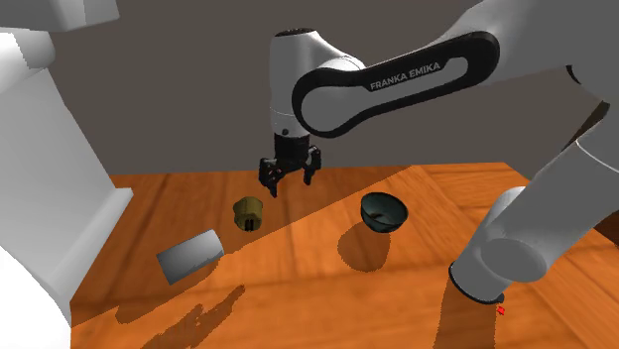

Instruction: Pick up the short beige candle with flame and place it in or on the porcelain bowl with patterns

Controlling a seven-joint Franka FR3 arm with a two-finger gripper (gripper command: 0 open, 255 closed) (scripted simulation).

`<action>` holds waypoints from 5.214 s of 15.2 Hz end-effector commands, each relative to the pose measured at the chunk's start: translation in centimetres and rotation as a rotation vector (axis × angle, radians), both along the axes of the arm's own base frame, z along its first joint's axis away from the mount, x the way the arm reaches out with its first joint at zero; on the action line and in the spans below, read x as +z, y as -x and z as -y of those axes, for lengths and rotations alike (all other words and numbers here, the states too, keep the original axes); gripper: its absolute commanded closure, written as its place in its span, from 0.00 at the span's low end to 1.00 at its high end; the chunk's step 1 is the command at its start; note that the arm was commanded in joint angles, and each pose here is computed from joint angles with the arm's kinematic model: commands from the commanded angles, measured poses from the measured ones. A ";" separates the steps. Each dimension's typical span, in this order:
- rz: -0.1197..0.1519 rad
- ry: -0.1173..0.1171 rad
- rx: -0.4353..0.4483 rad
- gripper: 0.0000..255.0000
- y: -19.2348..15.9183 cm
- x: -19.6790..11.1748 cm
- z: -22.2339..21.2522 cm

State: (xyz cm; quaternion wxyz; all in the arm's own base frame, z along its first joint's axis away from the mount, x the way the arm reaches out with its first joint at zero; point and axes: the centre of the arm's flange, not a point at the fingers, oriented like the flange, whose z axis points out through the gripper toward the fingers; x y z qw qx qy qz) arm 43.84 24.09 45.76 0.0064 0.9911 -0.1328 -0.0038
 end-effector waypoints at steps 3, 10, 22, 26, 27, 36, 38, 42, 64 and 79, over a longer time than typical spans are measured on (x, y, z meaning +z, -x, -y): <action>-0.024 0.026 -0.053 0.00 -2.8 -3.6 -4.3; -0.067 0.074 -0.141 0.00 -7.5 -9.9 -10.4; -0.067 0.074 -0.141 0.00 -7.2 -13.9 -10.1; -0.067 0.074 -0.141 0.00 -7.2 -13.9 -10.1; -0.067 0.074 -0.141 1.00 -7.2 -13.9 -10.1; -0.067 0.074 -0.141 1.00 -7.2 -13.9 -10.1; -0.067 0.074 -0.141 1.00 -7.2 -12.8 -10.1; -0.067 0.074 -0.141 1.00 -7.2 -10.7 -10.1; -0.067 0.074 -0.141 1.00 -7.2 0.9 -10.1; -0.067 0.074 -0.141 1.00 5.5 1.1 3.4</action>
